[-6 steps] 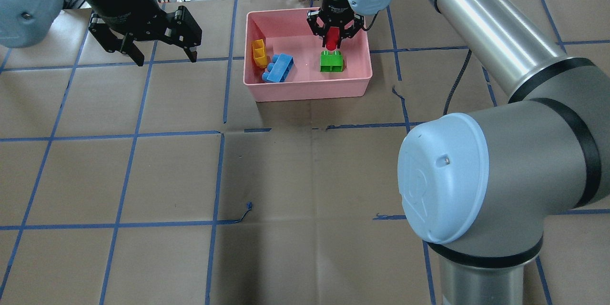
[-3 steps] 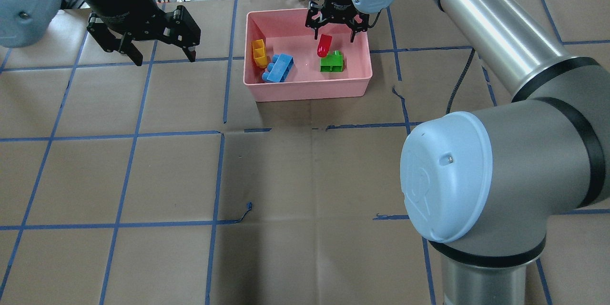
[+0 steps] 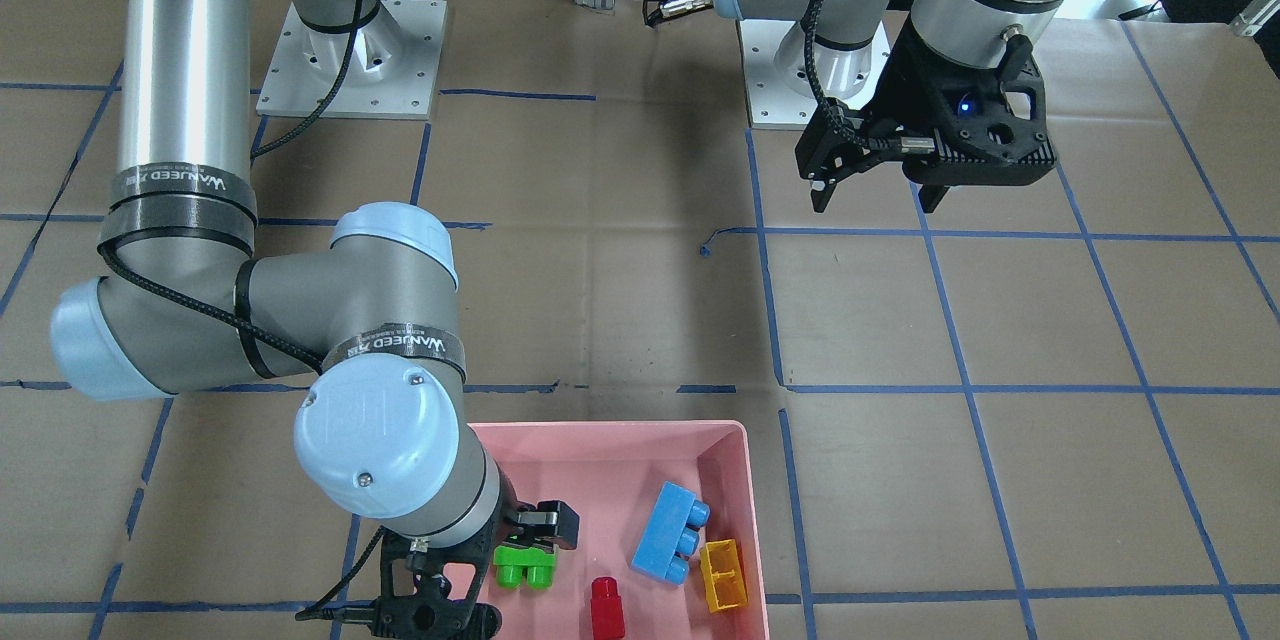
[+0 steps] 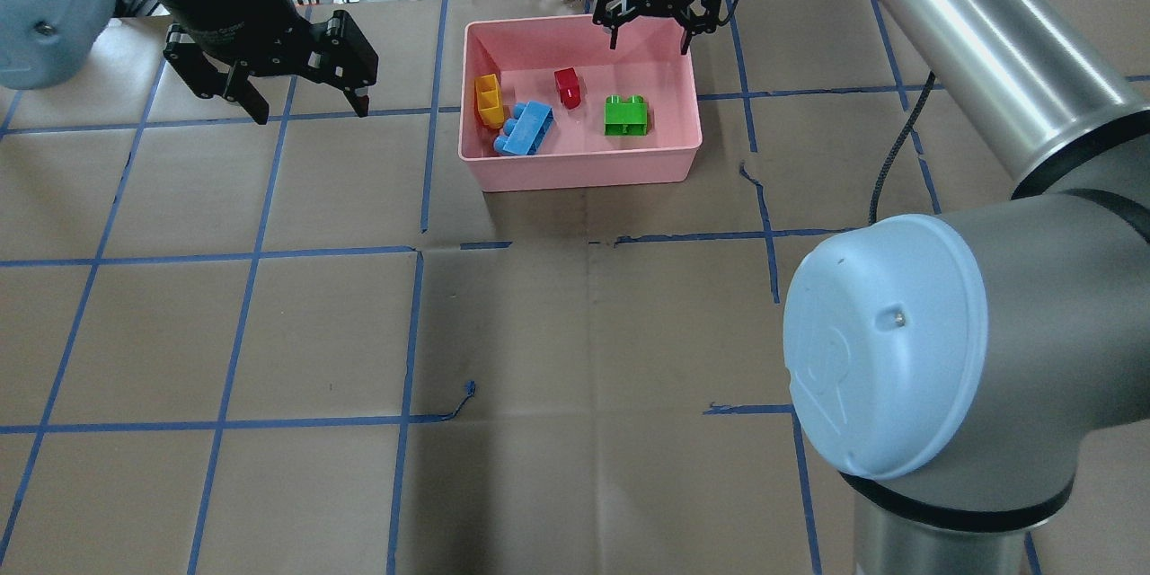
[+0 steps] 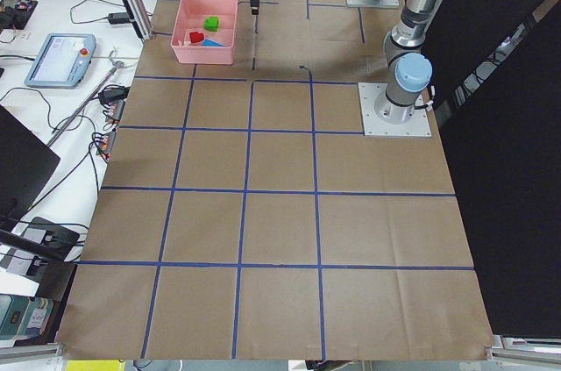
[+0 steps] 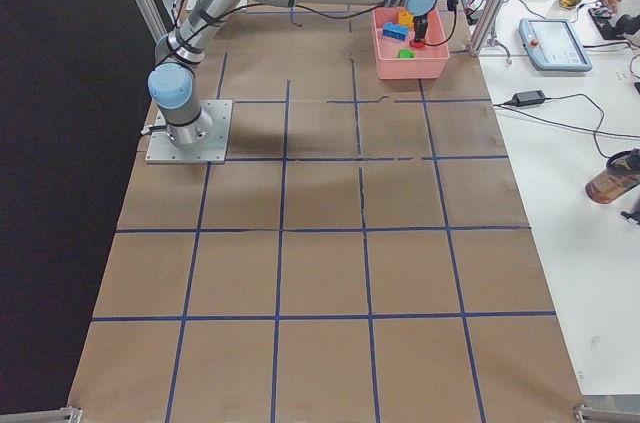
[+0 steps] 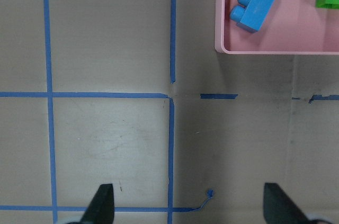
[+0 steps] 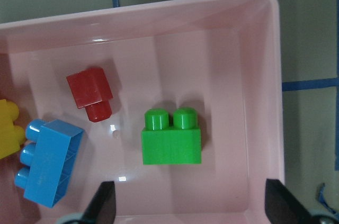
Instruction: Put all blocks into box
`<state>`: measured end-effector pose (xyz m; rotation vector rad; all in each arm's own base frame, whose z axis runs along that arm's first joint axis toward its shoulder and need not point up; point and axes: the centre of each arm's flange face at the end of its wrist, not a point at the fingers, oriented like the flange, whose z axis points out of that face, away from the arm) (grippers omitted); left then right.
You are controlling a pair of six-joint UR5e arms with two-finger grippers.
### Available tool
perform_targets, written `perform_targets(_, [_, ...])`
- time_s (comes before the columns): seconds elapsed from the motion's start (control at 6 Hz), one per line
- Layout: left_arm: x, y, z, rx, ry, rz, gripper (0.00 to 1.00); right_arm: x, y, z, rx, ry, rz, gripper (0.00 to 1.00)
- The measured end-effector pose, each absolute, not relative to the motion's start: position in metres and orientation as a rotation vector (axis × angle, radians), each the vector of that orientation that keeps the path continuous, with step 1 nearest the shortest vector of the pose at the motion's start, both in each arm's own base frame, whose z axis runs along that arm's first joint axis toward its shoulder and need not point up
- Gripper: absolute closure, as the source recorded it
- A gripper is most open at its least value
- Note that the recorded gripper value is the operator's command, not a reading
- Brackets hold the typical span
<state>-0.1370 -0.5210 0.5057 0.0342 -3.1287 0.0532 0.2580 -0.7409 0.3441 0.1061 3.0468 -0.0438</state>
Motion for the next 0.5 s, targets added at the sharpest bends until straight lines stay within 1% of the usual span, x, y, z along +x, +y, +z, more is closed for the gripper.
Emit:
perform_targets(0.33, [-0.137,-0.521,0.507,0.034,-3.130,0.052,0.00,0.204,-0.704,0.399,0.051,3.100,0.088,0.01])
perform_targets(0.5, [-0.136,-0.518,0.507,0.036,-3.132,0.048,0.00,0.184,-0.669,0.423,0.044,3.116,0.125,0.01])
